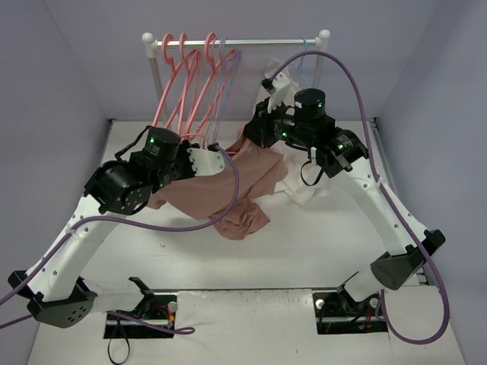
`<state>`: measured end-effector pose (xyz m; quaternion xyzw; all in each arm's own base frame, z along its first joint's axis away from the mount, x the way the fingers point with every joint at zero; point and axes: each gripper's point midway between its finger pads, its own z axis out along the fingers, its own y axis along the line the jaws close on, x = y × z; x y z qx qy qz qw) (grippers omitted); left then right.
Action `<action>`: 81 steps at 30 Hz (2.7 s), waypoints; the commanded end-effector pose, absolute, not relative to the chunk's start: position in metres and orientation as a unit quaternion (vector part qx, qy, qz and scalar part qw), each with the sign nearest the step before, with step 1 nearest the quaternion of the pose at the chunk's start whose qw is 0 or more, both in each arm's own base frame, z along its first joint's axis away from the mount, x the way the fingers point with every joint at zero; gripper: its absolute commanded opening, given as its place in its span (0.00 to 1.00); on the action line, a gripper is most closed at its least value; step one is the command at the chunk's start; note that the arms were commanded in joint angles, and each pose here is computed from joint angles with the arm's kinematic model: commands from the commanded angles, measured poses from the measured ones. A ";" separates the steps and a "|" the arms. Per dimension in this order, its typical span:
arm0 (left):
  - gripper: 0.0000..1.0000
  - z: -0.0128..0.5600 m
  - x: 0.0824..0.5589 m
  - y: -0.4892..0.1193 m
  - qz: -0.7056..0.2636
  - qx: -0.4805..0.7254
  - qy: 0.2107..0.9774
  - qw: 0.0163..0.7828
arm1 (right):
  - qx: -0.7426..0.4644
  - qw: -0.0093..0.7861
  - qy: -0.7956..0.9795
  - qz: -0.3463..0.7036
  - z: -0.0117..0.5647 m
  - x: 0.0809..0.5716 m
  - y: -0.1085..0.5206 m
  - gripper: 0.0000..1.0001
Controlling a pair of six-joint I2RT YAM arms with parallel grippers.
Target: Place the t-shirt on the hanger
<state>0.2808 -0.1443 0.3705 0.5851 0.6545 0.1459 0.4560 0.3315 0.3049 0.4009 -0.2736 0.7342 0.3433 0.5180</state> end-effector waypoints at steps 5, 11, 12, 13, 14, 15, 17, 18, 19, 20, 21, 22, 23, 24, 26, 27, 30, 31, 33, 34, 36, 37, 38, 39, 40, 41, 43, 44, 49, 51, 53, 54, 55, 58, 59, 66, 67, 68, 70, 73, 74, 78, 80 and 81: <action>0.00 0.385 0.277 -0.138 0.129 0.523 0.676 0.503 | -0.287 0.521 0.722 0.353 0.393 0.317 0.318 0.03; 0.00 0.358 0.259 -0.166 0.014 0.487 0.671 0.559 | -0.283 0.476 0.761 0.339 0.339 0.310 0.311 0.09; 0.00 0.355 0.256 -0.172 -0.005 0.489 0.665 0.565 | -0.281 0.471 0.765 0.337 0.333 0.309 0.310 0.09; 0.00 0.352 0.253 -0.177 -0.020 0.491 0.661 0.567 | -0.279 0.468 0.768 0.336 0.329 0.309 0.310 0.09; 0.00 0.349 0.251 -0.179 -0.026 0.492 0.660 0.567 | -0.279 0.466 0.769 0.336 0.327 0.309 0.310 0.09; 0.00 0.347 0.250 -0.179 -0.030 0.492 0.660 0.567 | -0.279 0.464 0.770 0.338 0.326 0.308 0.310 0.11; 0.00 0.336 0.250 -0.179 -0.034 0.486 0.667 0.563 | -0.284 0.460 0.769 0.342 0.326 0.307 0.312 0.18; 0.00 0.339 0.250 -0.178 -0.034 0.481 0.665 0.570 | -0.284 0.460 0.768 0.343 0.326 0.307 0.313 0.21; 0.00 0.341 0.250 -0.178 -0.034 0.476 0.663 0.577 | -0.285 0.460 0.767 0.345 0.328 0.306 0.313 0.25; 0.00 0.337 0.250 -0.177 -0.035 0.470 0.665 0.579 | -0.287 0.459 0.765 0.349 0.330 0.305 0.315 0.30; 0.00 0.336 0.250 -0.176 -0.035 0.467 0.666 0.581 | -0.288 0.460 0.762 0.352 0.332 0.304 0.315 0.33; 0.00 0.334 0.250 -0.176 -0.035 0.466 0.667 0.580 | -0.288 0.464 0.760 0.352 0.336 0.304 0.313 0.36; 0.00 0.332 0.250 -0.176 -0.035 0.466 0.669 0.578 | -0.287 0.466 0.760 0.351 0.337 0.304 0.311 0.38; 0.00 0.329 0.251 -0.175 -0.034 0.466 0.671 0.576 | -0.287 0.469 0.758 0.350 0.340 0.305 0.309 0.40; 0.00 0.319 0.252 -0.176 -0.037 0.467 0.673 0.573 | -0.284 0.484 0.752 0.346 0.349 0.308 0.297 0.46; 0.00 0.317 0.252 -0.176 -0.040 0.466 0.672 0.574 | -0.289 0.490 0.747 0.344 0.353 0.309 0.292 0.47; 0.00 0.312 0.253 -0.174 -0.050 0.464 0.671 0.576 | -0.307 0.503 0.733 0.340 0.360 0.308 0.272 0.51; 0.00 0.311 0.253 -0.172 -0.053 0.462 0.673 0.575 | -0.313 0.508 0.727 0.340 0.362 0.309 0.262 0.52; 0.00 0.313 0.253 -0.168 -0.064 0.461 0.673 0.575 | -0.341 0.516 0.708 0.341 0.364 0.306 0.246 0.54; 0.00 0.317 0.252 -0.168 -0.068 0.463 0.669 0.578 | -0.358 0.518 0.697 0.341 0.364 0.302 0.242 0.55; 0.00 0.323 0.249 -0.166 -0.070 0.466 0.664 0.581 | -0.399 0.518 0.672 0.348 0.360 0.291 0.240 0.56; 0.00 0.326 0.248 -0.165 -0.070 0.470 0.661 0.581 | -0.421 0.513 0.658 0.355 0.356 0.284 0.242 0.56; 0.00 0.332 0.247 -0.165 -0.070 0.475 0.655 0.583 | -0.444 0.508 0.642 0.365 0.352 0.276 0.245 0.57; 0.00 0.332 0.245 -0.165 -0.074 0.481 0.654 0.579 | -0.452 0.502 0.639 0.368 0.346 0.274 0.246 0.57; 0.00 0.332 0.243 -0.166 -0.078 0.487 0.653 0.574 | -0.458 0.495 0.639 0.370 0.338 0.272 0.247 0.57; 0.00 0.336 0.240 -0.167 -0.080 0.495 0.648 0.573 | -0.467 0.489 0.637 0.371 0.329 0.272 0.249 0.57; 0.00 0.341 0.236 -0.170 -0.089 0.506 0.639 0.573 | -0.478 0.481 0.634 0.372 0.320 0.272 0.253 0.57; 0.00 0.342 0.234 -0.171 -0.093 0.510 0.637 0.571 | -0.486 0.482 0.630 0.367 0.318 0.273 0.256 0.57; 0.00 0.349 0.226 -0.177 -0.110 0.527 0.623 0.568 | -0.520 0.490 0.611 0.341 0.318 0.275 0.276 0.58; 0.00 0.351 0.225 -0.178 -0.113 0.532 0.621 0.565 | -0.528 0.493 0.606 0.332 0.319 0.277 0.283 0.58; 0.00 0.353 0.225 -0.180 -0.117 0.535 0.618 0.565 | -0.542 0.490 0.600 0.325 0.314 0.273 0.293 0.58; 0.00 0.354 0.225 -0.181 -0.118 0.535 0.617 0.565 | -0.548 0.486 0.598 0.326 0.311 0.271 0.297 0.58; 0.00 0.354 0.225 -0.181 -0.119 0.536 0.616 0.565 | -0.553 0.481 0.595 0.329 0.308 0.268 0.302 0.58; 0.00 0.356 0.224 -0.182 -0.121 0.539 0.613 0.565 | -0.562 0.472 0.593 0.332 0.300 0.264 0.307 0.55; 0.00 0.358 0.223 -0.183 -0.123 0.541 0.611 0.565 | -0.563 0.469 0.594 0.332 0.297 0.264 0.308 0.53; 0.00 0.362 0.224 -0.182 -0.118 0.544 0.609 0.565 | -0.569 0.450 0.594 0.347 0.284 0.253 0.309 0.37; 0.00 0.361 0.224 -0.182 -0.117 0.545 0.610 0.563 | -0.568 0.450 0.595 0.347 0.283 0.251 0.308 0.32; 0.00 0.361 0.225 -0.181 -0.116 0.545 0.611 0.562 | -0.568 0.451 0.594 0.347 0.283 0.249 0.306 0.27; 0.00 0.361 0.225 -0.182 -0.116 0.546 0.611 0.561 | -0.568 0.451 0.594 0.348 0.284 0.247 0.305 0.12; 0.00 0.362 0.229 -0.181 -0.111 0.540 0.616 0.563 | -0.566 0.460 0.592 0.343 0.290 0.245 0.302 0.00; 0.00 0.363 0.231 -0.179 -0.105 0.534 0.621 0.564 | -0.565 0.464 0.591 0.342 0.293 0.245 0.301 0.00; 0.31 0.380 0.251 -0.148 -0.024 0.473 0.656 0.587 | -0.553 0.504 0.579 0.324 0.327 0.246 0.294 0.00; 0.44 0.396 0.259 -0.120 0.038 0.421 0.671 0.609 | -0.543 0.532 0.569 0.312 0.353 0.246 0.288 0.00; 0.46 0.406 0.260 -0.111 0.055 0.401 0.671 0.621 | -0.539 0.541 0.565 0.311 0.363 0.245 0.286 0.00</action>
